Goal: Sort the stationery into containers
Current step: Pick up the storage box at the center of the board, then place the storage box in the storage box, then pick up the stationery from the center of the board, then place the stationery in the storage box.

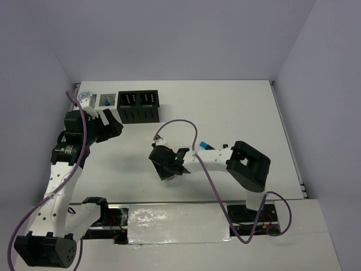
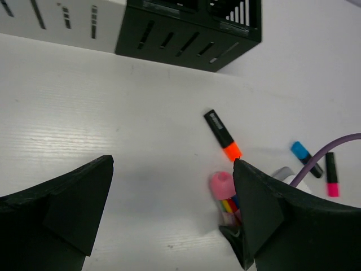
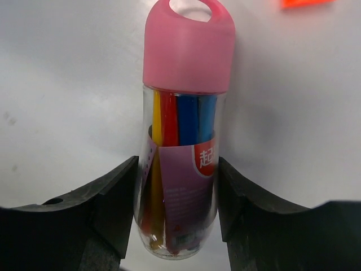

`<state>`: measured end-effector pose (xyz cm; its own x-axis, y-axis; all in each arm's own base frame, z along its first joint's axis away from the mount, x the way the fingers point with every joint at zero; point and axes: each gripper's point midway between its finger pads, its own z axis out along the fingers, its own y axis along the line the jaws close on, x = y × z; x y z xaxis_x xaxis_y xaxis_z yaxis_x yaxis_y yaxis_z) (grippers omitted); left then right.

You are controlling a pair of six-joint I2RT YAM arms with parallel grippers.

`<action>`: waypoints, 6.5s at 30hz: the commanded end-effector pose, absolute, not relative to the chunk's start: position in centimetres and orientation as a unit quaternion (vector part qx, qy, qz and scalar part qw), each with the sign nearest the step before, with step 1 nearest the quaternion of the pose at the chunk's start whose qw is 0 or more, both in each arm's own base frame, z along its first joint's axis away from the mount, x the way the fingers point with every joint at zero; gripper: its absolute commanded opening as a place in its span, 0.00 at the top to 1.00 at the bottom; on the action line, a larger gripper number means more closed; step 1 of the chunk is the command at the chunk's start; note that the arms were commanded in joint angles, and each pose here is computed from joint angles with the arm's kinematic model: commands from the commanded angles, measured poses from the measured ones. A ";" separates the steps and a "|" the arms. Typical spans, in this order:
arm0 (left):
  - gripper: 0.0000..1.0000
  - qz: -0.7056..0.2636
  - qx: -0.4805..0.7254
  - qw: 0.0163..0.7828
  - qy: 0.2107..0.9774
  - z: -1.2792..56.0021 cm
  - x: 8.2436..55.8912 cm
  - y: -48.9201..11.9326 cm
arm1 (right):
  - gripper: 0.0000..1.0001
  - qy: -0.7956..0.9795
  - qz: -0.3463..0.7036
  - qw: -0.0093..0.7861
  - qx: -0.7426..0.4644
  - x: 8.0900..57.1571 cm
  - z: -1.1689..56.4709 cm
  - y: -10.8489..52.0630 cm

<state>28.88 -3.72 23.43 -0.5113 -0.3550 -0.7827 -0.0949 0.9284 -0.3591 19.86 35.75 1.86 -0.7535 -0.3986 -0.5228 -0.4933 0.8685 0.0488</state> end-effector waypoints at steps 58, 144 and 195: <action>1.00 -0.054 -0.106 0.623 0.773 35.7 40.5 -10.3 | 0.00 0.722 0.325 0.585 -0.176 19.7 26.6 26.1; 0.01 -0.254 -0.051 0.473 0.842 24.3 25.3 -11.2 | 0.99 0.880 0.167 0.331 -0.298 29.2 5.5 35.6; 0.97 -0.041 -0.082 0.670 0.737 31.8 51.8 -13.7 | 0.00 0.792 0.290 0.529 -0.096 24.3 20.2 23.4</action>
<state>49.65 -15.98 29.37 -0.2043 -0.2580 -0.9443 0.0201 0.9633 -0.2675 24.82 23.63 20.60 -0.4170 0.1685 -0.8932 -0.4482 0.8168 0.3633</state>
